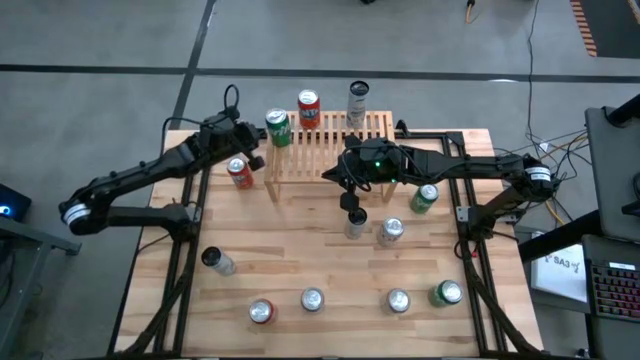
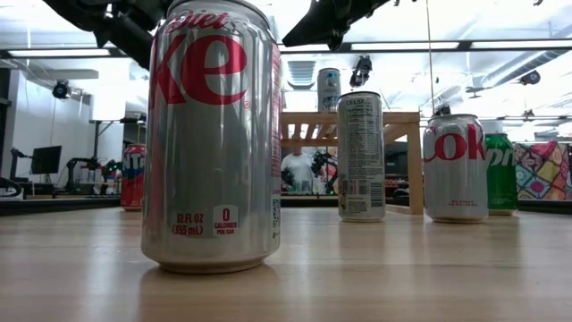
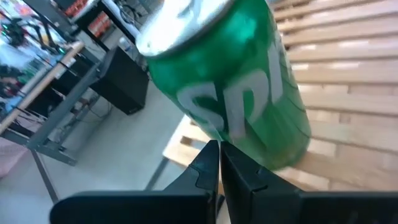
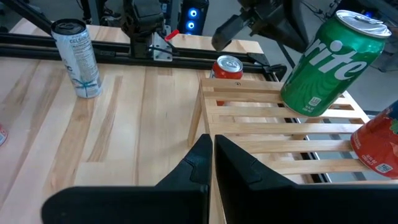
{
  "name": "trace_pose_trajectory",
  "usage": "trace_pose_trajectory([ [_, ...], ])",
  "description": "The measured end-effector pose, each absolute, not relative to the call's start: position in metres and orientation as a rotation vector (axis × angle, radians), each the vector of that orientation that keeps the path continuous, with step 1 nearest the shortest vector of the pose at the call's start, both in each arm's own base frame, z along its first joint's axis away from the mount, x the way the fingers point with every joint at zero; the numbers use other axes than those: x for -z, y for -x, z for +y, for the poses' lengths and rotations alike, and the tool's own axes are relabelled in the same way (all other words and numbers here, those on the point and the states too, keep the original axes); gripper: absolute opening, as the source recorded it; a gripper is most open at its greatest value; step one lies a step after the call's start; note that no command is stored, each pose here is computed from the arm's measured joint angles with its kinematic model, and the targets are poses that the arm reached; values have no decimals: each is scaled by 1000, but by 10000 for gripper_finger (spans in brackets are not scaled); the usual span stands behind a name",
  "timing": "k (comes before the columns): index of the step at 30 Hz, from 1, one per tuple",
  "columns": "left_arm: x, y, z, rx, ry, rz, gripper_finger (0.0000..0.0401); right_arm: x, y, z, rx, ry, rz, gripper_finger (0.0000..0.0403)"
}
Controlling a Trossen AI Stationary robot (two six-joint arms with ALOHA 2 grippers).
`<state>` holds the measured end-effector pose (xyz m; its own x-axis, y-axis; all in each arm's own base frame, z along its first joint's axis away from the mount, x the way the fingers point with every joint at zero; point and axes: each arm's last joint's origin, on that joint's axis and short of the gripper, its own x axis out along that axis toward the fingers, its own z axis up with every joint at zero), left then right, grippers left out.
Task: Place canned beverage on shelf
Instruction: Put the middle left green soda can on the shelf
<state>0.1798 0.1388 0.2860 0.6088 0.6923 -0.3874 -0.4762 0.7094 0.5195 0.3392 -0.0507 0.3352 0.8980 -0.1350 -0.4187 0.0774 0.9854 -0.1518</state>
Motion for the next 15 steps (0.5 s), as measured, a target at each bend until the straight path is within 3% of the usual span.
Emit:
trace_pose_trajectory([
  [3,-284,-176,135,-662,-364,643,0,-335,-339,-51,110,132,443,9],
  [10,-283,-181,125,-327,-289,531,0,-335,-339,-51,109,138,445,9],
  [15,-286,-188,130,-344,-273,460,0,-335,-339,-51,108,140,445,9],
])
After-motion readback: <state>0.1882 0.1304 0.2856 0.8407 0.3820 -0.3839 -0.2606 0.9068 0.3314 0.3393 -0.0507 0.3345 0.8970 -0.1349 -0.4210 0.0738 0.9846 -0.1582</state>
